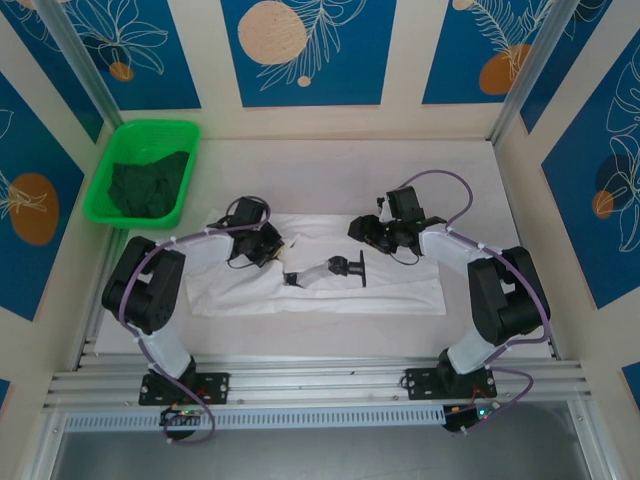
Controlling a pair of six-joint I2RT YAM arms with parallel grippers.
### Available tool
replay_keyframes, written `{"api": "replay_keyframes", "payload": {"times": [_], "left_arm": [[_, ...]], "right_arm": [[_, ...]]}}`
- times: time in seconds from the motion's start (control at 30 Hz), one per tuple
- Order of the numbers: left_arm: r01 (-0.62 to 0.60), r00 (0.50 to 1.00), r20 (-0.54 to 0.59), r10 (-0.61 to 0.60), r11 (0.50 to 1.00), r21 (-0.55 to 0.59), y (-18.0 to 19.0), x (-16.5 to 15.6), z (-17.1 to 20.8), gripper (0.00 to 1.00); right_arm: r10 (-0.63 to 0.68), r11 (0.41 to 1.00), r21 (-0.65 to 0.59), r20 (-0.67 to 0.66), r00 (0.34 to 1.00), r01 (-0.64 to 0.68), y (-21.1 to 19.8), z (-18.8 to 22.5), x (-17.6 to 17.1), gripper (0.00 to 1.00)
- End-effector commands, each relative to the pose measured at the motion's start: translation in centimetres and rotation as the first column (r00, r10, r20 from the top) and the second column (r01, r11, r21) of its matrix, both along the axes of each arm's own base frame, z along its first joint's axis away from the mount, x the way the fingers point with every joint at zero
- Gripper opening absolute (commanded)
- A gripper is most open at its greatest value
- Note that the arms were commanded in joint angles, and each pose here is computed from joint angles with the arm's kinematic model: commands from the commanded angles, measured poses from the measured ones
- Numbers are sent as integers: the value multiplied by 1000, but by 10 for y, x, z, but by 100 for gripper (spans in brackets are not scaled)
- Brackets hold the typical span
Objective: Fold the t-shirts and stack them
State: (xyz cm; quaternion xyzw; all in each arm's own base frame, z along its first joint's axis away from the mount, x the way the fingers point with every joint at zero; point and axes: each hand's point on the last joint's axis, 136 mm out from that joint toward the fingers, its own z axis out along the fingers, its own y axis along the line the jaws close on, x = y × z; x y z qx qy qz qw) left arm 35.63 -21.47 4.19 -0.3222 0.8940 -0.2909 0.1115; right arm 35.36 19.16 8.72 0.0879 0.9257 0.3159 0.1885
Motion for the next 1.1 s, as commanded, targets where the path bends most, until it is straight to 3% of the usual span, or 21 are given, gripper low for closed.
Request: {"api": "replay_keyframes", "payload": {"times": [0.0,0.2,0.33,0.4,0.47,0.53,0.6,0.73,0.8,0.93,1.07], "left_arm": [[-50,999,-22,49,997,-58,-9,-10,8,3],[-111,993,-53,107,990,-84,-16,-31,7,7],[-103,994,-49,99,990,-92,-25,-46,12,29],[-94,995,-34,91,990,-105,-28,-50,21,35],[-81,997,-14,80,991,-106,-27,-52,32,49],[-80,996,20,81,995,-65,-17,-52,46,66],[-82,993,87,82,997,0,0,-48,64,73],[-95,985,151,84,993,69,45,-31,85,72],[-64,982,182,44,993,102,66,-18,93,67],[24,975,205,-85,959,282,96,7,99,54],[18,979,184,-87,938,347,112,35,76,39]], "right_arm": [[25,1000,0,7,1000,-25,5,5,3,61],[30,1000,0,0,1000,-30,7,4,2,60],[31,1000,-1,-5,1000,-31,7,2,3,60],[34,999,-1,-8,999,-34,8,1,3,61],[32,999,-1,-10,999,-32,8,0,3,60],[36,999,-2,-12,999,-36,9,0,3,60],[36,999,-5,-14,999,-36,9,-1,3,60],[18,999,-26,-23,1000,-19,5,-2,4,60],[-8,999,-47,-32,999,7,-2,-2,5,59],[-97,992,-82,-48,994,93,-28,-3,12,55],[-270,958,-126,-86,959,258,-78,-12,29,52]]}}
